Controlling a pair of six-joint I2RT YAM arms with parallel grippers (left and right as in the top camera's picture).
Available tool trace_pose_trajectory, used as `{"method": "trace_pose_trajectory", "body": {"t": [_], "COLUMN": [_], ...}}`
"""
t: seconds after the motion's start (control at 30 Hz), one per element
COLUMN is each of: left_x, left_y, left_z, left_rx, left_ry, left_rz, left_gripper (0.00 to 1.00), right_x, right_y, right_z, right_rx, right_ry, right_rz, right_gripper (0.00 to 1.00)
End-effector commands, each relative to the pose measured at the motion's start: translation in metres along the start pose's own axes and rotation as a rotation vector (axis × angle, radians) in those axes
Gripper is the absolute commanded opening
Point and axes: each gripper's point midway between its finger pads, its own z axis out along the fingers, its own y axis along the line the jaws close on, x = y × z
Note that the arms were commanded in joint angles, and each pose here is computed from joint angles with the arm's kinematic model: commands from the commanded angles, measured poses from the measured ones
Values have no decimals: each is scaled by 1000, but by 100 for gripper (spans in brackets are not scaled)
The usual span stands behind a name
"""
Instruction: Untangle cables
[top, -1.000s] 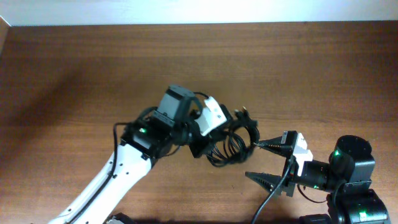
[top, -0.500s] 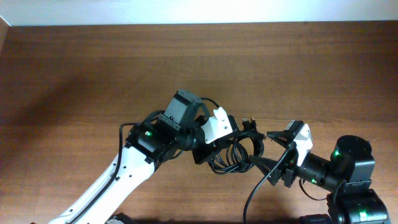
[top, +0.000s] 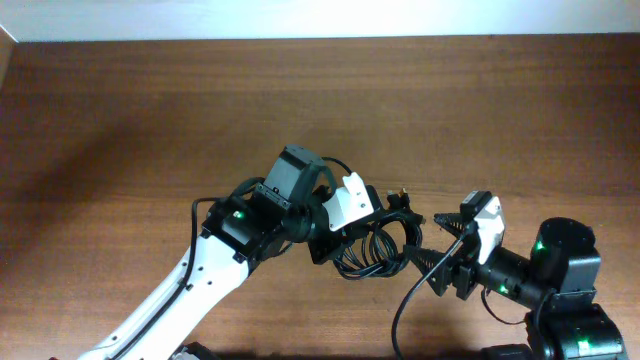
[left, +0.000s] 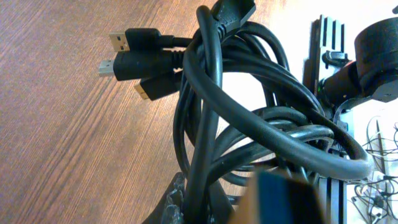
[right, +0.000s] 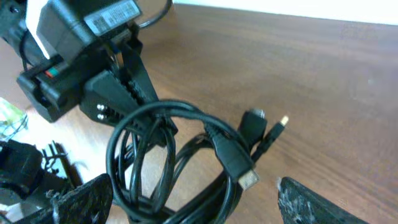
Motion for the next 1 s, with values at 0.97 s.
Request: {"method": "trace_pose_trajectory", "body": {"t": [0.97], "left_x": [0], "left_y": [32], "left_z": [-7], "left_rx": [-188], "left_ry": [24], "left_rz": [-126], "left_gripper": [0], "right_x": [-1], "right_y": [2], "right_z": [-2], "right_rx": [5], "right_ry": [6], "right_rz": [13], "right_gripper": [85]}}
